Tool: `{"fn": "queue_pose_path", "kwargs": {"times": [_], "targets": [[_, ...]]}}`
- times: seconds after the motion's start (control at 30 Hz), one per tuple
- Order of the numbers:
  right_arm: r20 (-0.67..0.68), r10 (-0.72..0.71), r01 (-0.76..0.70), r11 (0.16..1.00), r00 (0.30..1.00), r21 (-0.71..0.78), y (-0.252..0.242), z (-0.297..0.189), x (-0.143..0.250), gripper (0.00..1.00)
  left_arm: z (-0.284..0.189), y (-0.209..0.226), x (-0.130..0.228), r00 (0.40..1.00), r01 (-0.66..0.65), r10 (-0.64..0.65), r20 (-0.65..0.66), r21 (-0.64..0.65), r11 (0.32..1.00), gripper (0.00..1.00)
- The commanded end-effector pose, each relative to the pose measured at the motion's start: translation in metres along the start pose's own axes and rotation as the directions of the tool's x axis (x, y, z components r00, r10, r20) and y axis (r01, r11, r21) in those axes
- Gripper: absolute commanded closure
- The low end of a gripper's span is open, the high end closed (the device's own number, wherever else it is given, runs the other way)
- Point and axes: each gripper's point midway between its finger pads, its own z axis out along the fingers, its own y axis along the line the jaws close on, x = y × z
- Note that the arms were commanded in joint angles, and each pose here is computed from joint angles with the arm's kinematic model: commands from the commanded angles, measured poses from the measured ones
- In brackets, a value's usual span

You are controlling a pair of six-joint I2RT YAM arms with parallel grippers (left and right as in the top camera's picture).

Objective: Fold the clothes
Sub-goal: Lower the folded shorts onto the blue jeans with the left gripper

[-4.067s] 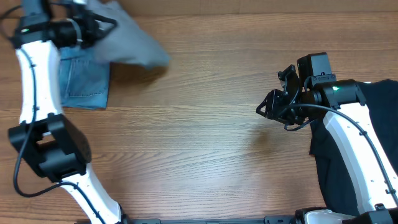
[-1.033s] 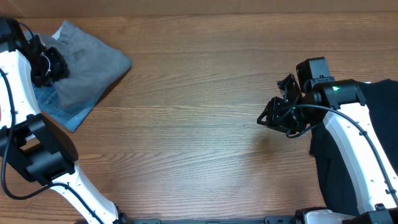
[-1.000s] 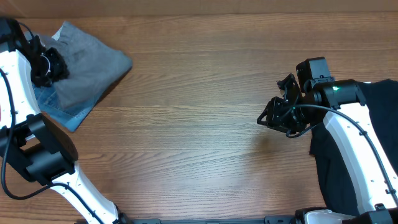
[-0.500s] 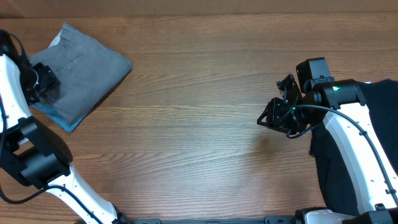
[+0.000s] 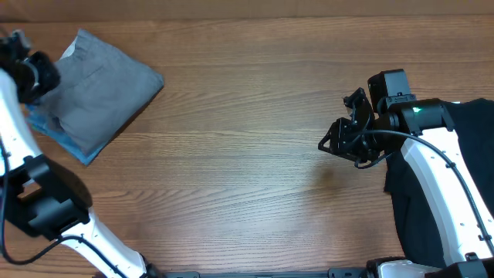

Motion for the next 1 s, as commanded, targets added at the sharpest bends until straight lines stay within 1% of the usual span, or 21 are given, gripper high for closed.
{"fn": "queue_pose_path", "kwargs": {"times": [0.0,0.07,0.17,0.23,0.3,0.37,0.5,0.53,0.6,0.67,0.8,0.83,0.87,0.97], "targets": [[0.018,-0.015,0.016,0.999,1.0,-0.042,0.012,-0.008,-0.002,0.63,0.064,0.03,0.027,0.991,-0.027,0.005,-0.137,-0.162,0.986,0.96],[0.016,-0.015,0.016,0.999,1.0,-0.05,0.013,-0.008,-0.002,0.63,0.085,0.051,0.051,0.971,0.017,-0.07,-0.23,-0.225,0.974,0.96],[0.018,-0.017,0.018,0.998,1.0,-0.053,0.014,-0.008,-0.002,0.63,0.112,0.079,0.088,0.914,0.123,-0.221,-0.34,-0.287,0.95,0.96],[0.022,-0.019,0.02,0.998,1.0,-0.054,0.014,-0.008,-0.003,0.62,0.125,0.086,0.098,0.896,0.137,-0.244,-0.371,-0.291,0.947,0.96],[0.025,-0.021,0.022,0.998,0.999,-0.055,0.014,-0.008,-0.004,0.62,0.138,0.089,0.111,0.875,0.14,-0.256,-0.412,-0.291,0.946,0.93],[0.025,-0.021,0.022,0.998,0.999,-0.055,0.014,-0.008,-0.004,0.62,0.142,0.082,0.113,0.869,0.149,-0.249,-0.427,-0.253,0.956,0.92],[0.024,-0.021,0.022,0.998,0.999,-0.055,0.014,-0.008,-0.004,0.63,0.137,0.056,0.104,0.876,0.191,-0.226,-0.426,-0.124,0.974,0.89],[0.024,-0.02,0.022,0.998,1.0,-0.055,0.014,-0.008,-0.004,0.62,0.128,0.045,0.096,0.886,0.2,-0.212,-0.412,-0.073,0.977,0.87],[0.024,-0.021,0.022,0.998,0.999,-0.055,0.014,-0.008,-0.004,0.62,0.107,0.033,0.08,0.91,0.194,-0.191,-0.367,-0.03,0.981,0.84],[0.024,-0.02,0.022,0.998,1.0,-0.055,0.014,-0.008,-0.004,0.62,0.075,0.03,0.065,0.937,0.165,-0.171,-0.305,-0.045,0.985,0.78],[0.031,-0.024,0.026,0.998,0.999,-0.057,0.015,-0.008,-0.005,0.63,0.02,0.044,0.041,0.977,0.096,-0.129,-0.17,-0.189,0.977,0.6],[0.032,-0.025,0.027,0.998,0.999,-0.057,0.015,-0.008,-0.006,0.63,0.018,0.047,0.037,0.981,0.09,-0.122,-0.15,-0.202,0.975,0.57],[0.032,-0.025,0.027,0.998,0.999,-0.057,0.015,-0.008,-0.006,0.62,0.019,0.045,0.028,0.99,0.047,-0.07,-0.123,-0.182,0.982,0.56],[0.031,-0.024,0.026,0.998,0.999,-0.057,0.015,-0.008,-0.005,0.62,0.043,0.041,0.026,0.99,-0.014,-0.004,-0.14,-0.128,0.992,0.56]]}}
